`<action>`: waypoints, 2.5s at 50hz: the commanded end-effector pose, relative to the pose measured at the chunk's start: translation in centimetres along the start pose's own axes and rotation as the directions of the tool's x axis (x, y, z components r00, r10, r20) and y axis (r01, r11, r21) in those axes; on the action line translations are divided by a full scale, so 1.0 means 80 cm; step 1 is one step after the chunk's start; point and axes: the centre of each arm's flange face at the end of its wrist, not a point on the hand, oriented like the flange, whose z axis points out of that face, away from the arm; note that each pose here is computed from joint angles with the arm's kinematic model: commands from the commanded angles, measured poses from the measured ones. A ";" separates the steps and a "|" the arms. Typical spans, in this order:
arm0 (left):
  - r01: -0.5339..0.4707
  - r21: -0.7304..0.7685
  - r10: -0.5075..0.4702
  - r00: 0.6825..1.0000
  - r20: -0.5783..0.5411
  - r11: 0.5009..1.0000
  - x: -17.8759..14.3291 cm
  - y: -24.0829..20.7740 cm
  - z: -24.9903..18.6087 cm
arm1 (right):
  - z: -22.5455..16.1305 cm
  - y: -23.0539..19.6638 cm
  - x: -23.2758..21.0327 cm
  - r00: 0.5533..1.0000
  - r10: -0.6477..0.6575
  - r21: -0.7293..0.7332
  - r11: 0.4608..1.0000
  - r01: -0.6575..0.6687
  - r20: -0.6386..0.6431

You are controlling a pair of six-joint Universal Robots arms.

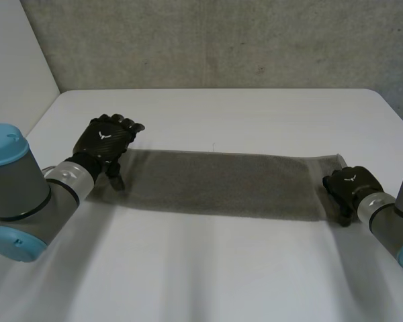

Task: Fold the towel.

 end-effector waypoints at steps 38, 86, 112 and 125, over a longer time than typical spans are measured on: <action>0.032 0.064 -0.034 0.999 0.033 0.997 -0.011 -0.024 -0.009 | -0.034 -0.212 0.015 0.907 -0.246 0.345 0.865 0.365 -0.343; 0.034 0.059 -0.036 0.999 0.026 0.998 -0.006 -0.017 -0.012 | 0.014 0.047 0.114 0.998 0.010 0.039 0.999 -0.008 -0.059; 0.034 0.060 -0.036 0.999 0.033 0.998 -0.009 -0.017 -0.012 | 0.021 0.062 0.183 0.965 0.007 -0.041 0.999 -0.018 -0.262; 0.035 0.056 -0.037 0.999 0.031 0.998 -0.008 -0.016 -0.014 | 0.012 0.056 0.132 0.998 0.061 0.094 0.994 -0.062 0.010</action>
